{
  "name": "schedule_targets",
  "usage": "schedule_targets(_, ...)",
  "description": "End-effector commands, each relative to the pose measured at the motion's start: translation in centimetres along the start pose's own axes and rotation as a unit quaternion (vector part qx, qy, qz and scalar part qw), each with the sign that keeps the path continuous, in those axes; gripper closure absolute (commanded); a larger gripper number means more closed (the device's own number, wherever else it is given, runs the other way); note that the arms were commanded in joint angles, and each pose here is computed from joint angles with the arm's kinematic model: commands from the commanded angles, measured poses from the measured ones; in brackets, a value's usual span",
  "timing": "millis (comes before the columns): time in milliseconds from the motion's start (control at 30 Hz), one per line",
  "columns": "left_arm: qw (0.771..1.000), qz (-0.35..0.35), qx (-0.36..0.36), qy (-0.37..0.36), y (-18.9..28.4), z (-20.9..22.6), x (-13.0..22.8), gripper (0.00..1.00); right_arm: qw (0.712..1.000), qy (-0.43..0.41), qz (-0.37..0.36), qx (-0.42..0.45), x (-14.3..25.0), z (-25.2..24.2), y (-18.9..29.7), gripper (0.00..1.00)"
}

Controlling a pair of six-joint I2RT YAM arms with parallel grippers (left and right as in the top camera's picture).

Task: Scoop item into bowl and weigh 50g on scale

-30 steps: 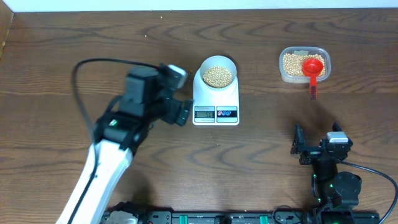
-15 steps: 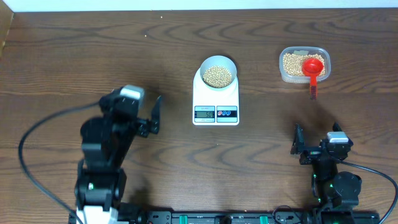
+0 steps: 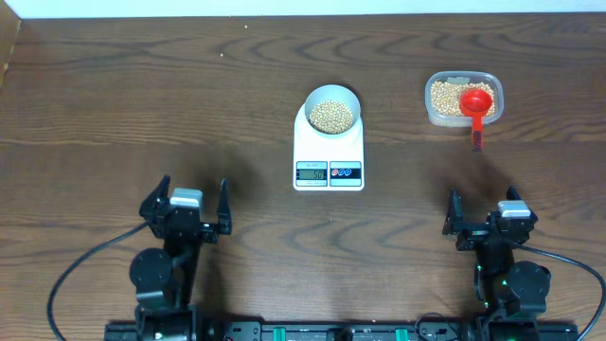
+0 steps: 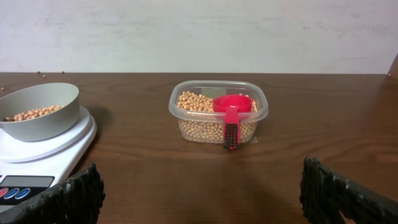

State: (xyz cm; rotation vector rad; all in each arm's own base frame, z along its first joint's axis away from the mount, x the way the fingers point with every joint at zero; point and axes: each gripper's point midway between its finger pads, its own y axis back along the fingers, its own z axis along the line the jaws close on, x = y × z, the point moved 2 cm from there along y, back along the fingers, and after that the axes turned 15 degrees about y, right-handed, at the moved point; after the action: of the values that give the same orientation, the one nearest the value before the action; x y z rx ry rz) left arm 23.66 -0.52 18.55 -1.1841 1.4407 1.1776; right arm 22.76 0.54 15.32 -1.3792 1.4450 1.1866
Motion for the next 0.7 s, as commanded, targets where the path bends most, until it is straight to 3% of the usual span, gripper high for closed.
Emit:
schedule_targets(0,1.000,-0.006,-0.016,-0.004,0.1,0.6,1.4,0.02,1.000,0.003,-0.001,-0.001,0.0,0.1,0.0,0.01)
schedule_targets(433,0.999,0.018,-0.041,-0.007,0.6,1.6,4.8,0.02,1.000,0.003,-0.001,-0.001,0.0,0.1,0.0,0.01)
schedule_targets(667,0.999,0.004,-0.049,-0.006,0.8,1.7,4.3,0.02,1.000,0.003,-0.001,-0.001,0.0,0.1,0.0,0.01)
